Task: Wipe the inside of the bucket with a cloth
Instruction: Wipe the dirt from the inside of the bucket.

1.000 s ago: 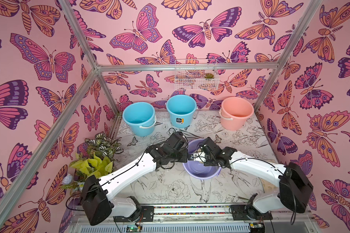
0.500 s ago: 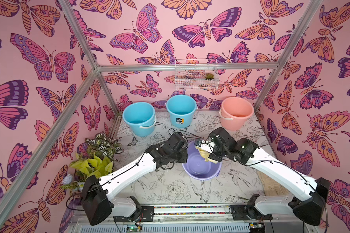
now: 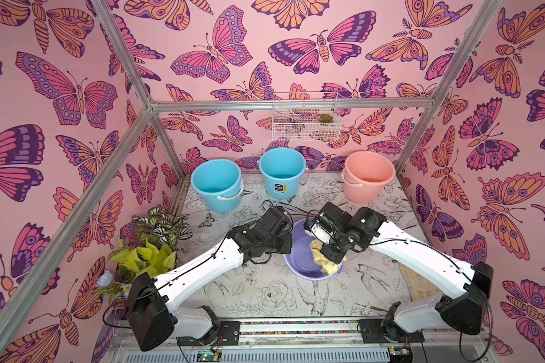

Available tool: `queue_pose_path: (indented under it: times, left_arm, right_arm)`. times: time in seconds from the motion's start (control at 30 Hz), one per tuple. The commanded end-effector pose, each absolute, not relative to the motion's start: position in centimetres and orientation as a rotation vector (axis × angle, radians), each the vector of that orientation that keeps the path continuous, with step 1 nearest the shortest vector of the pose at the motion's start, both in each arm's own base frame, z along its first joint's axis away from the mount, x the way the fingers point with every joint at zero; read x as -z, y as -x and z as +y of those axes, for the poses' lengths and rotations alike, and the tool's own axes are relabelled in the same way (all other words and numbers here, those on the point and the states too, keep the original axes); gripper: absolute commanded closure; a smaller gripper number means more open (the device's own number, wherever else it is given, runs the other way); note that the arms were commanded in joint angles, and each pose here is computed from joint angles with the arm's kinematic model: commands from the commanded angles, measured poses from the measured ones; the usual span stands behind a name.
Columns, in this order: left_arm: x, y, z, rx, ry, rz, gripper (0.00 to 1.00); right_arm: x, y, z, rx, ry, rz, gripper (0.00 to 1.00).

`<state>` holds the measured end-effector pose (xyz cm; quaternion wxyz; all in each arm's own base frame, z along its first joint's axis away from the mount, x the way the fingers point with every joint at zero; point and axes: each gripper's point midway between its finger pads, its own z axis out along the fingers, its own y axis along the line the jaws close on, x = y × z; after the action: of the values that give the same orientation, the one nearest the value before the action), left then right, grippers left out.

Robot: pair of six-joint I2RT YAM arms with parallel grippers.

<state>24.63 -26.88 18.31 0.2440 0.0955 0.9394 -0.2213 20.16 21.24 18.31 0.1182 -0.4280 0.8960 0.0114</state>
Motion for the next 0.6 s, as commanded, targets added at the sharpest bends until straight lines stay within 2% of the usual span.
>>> queue_pose_path:
  times: [0.0,0.3,0.57]
  left_arm:
    - [-18.5,-24.5,-26.9,0.608,-0.261,2.563,1.00]
    - [-18.6,-24.5,-27.0,0.615,-0.266,2.564,1.00]
    - [-18.6,-24.4,-27.1,0.622,-0.269,2.566,1.00]
  right_arm:
    - [-18.1,-19.2,20.9,-0.023,1.146,2.749,1.00]
    - [-16.3,-19.9,21.8,0.029,1.147,2.786,1.00]
    - [-12.0,-20.8,23.3,0.058,1.141,2.841,1.00]
